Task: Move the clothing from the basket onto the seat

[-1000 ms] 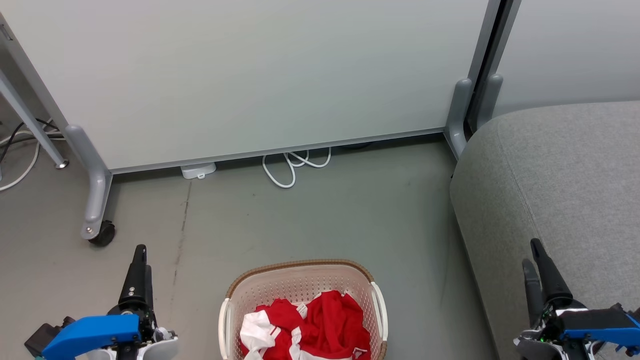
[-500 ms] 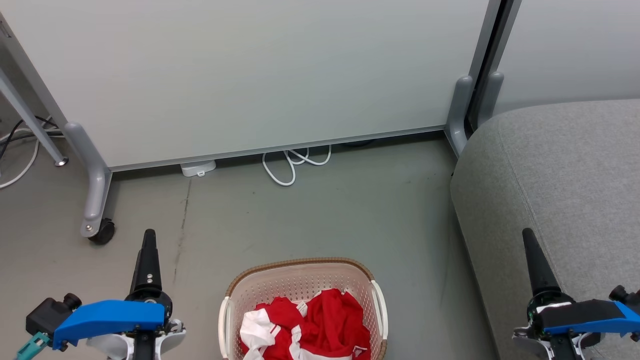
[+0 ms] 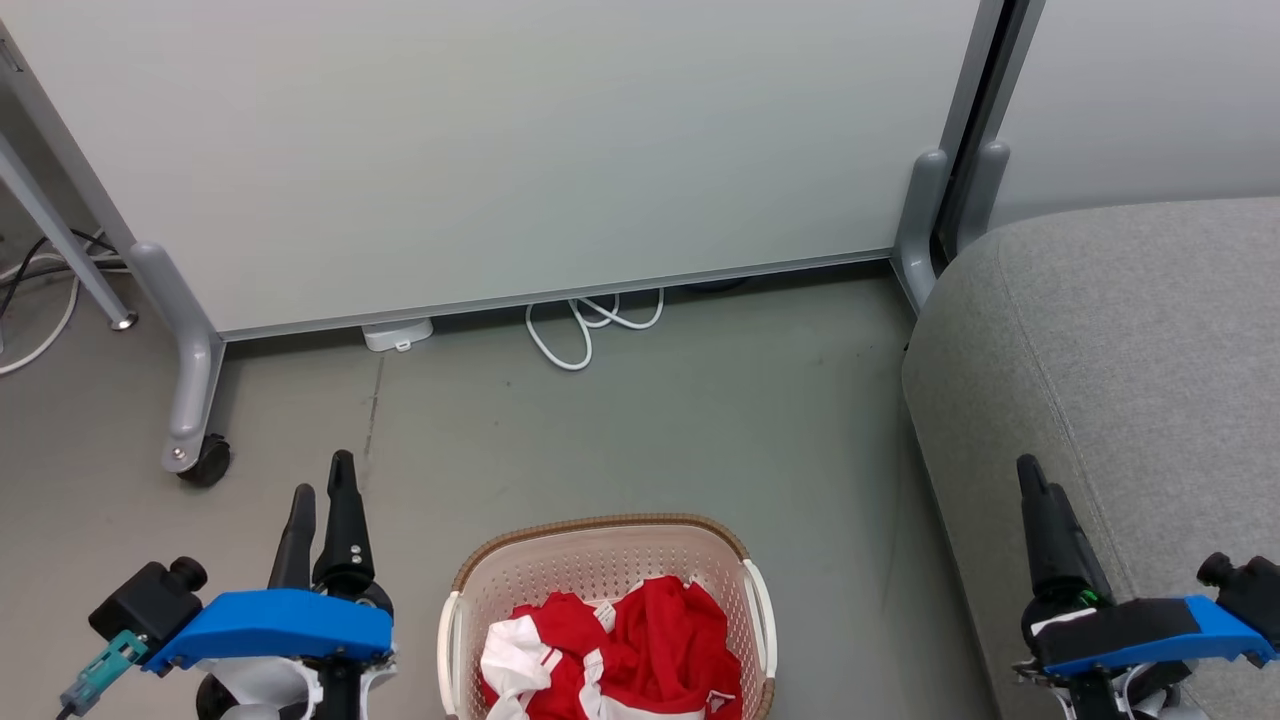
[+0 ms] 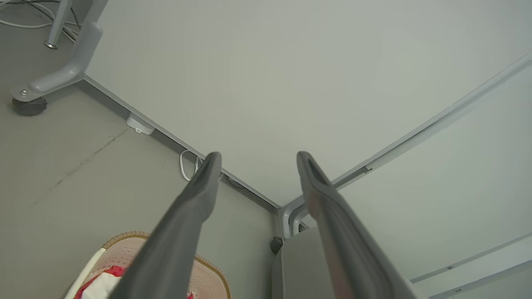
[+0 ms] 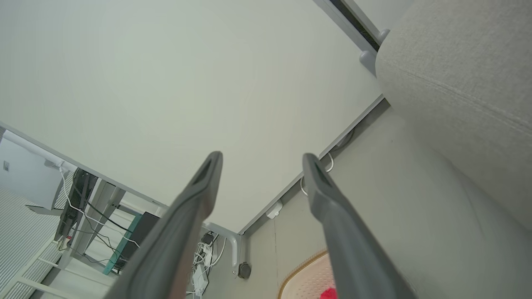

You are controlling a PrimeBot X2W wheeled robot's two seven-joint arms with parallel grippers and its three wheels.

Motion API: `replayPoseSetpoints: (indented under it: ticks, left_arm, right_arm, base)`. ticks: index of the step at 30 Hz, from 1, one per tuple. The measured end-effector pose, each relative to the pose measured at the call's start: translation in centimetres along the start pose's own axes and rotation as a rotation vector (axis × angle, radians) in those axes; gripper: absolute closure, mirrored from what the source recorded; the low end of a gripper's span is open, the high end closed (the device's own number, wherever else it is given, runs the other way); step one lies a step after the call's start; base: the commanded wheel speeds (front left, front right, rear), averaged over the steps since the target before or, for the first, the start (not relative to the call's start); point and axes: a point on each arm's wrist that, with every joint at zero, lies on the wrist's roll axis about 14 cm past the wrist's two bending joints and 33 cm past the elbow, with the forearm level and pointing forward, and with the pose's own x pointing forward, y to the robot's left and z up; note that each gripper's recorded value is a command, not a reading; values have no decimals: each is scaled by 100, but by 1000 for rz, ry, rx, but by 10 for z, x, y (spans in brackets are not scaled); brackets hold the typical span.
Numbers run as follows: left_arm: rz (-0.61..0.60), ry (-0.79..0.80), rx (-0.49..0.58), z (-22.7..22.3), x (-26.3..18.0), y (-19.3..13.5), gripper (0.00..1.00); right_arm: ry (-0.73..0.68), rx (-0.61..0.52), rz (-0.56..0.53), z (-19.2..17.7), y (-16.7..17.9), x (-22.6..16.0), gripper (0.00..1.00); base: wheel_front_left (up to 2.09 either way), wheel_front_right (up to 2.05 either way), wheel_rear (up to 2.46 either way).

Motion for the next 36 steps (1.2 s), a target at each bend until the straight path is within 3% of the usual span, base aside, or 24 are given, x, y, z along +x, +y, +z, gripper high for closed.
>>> replayPoseSetpoints:
  ticks: [16,36]
  left_arm:
    - [-26,18,271,-14,-2,-5,0]
    - [-84,8,503,-21,-1,-16,0]
  right_arm:
    - [14,-239,12,-9,-1,0,0]
    - [11,-435,54,-14,6,0,0]
  base:
    - [0,0,0]
    - [0,0,0]
